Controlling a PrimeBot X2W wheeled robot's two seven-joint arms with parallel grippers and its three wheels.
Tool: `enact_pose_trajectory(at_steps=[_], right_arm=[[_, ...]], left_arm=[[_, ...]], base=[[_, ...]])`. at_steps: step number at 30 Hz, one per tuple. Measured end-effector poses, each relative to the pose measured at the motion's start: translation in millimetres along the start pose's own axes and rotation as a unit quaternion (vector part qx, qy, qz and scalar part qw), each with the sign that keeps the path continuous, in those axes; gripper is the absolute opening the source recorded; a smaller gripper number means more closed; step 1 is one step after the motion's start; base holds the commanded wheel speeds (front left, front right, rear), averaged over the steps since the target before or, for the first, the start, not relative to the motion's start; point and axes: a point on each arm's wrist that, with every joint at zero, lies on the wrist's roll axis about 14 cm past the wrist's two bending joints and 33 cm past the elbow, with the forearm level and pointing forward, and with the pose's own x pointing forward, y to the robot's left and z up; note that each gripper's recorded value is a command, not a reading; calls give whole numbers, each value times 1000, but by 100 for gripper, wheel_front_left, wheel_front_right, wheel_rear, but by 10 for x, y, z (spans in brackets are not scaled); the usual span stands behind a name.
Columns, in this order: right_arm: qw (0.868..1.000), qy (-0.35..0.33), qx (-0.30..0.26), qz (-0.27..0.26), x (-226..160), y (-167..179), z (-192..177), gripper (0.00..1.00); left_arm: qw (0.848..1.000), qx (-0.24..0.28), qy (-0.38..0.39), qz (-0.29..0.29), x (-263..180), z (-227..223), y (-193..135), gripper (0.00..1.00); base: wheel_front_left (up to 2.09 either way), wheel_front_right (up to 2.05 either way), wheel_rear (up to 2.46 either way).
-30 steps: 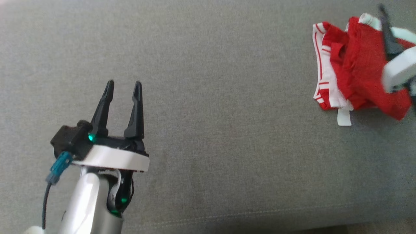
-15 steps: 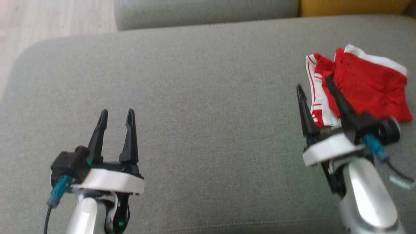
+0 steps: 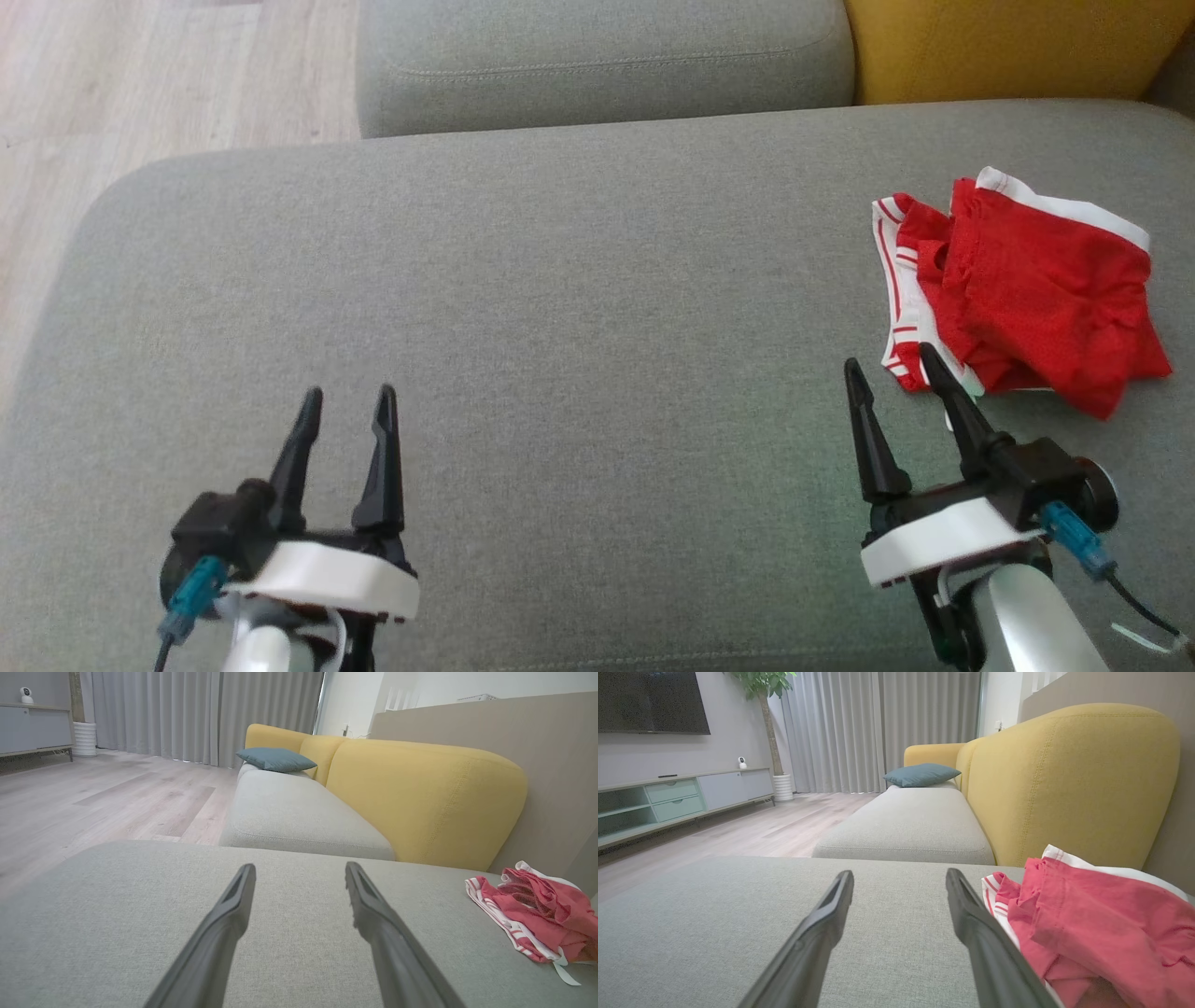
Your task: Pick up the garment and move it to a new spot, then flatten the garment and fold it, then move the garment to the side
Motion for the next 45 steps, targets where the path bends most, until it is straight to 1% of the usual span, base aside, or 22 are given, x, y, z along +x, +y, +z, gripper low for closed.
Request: enact_pose_trajectory(at_steps=[1,5,7,13,20,23,25,33,34,40,45], right_arm=[[1000,-1,2,0,-3,7,4,100],[1000,-2,4,0,-5,11,9,100],[1000,-2,4,0,-7,10,11,100],[1000,-2,4,0,-8,6,5,100],[1000,-2,8,-1,-3,3,-9,100],[1000,-1,9,-2,-4,-3,-12,100],[1000,0,9,-3,-6,-7,-18,100],[1000,-1,8,-5,-14,-23,-14,100],[1000,1,9,-6,-18,-24,-25,0],[997,73,26,-13,-272,-8,-482,0],[995,73,56,-24,-282,-32,-487,0]], left_arm=[[1000,-11,13,5,-24,-79,19,100],[1000,-9,3,3,-10,-19,12,100],[1000,-16,3,4,-12,-20,12,100],[1000,-15,-3,2,2,18,5,100],[1000,-15,8,-1,-9,-54,2,100],[999,-44,16,6,-30,-109,27,100],[999,-45,19,8,-48,-128,35,100],[999,-44,1,11,-26,-10,64,100],[999,-44,2,12,-28,-19,68,0],[996,-51,71,30,-261,-442,129,0],[993,-78,81,41,-285,-485,157,0]], base=[[0,0,0],[0,0,0],[0,0,0],[0,0,0],[0,0,0],[0,0,0],[0,0,0],[0,0,0],[0,0,0],[0,0,0],[0,0,0]])
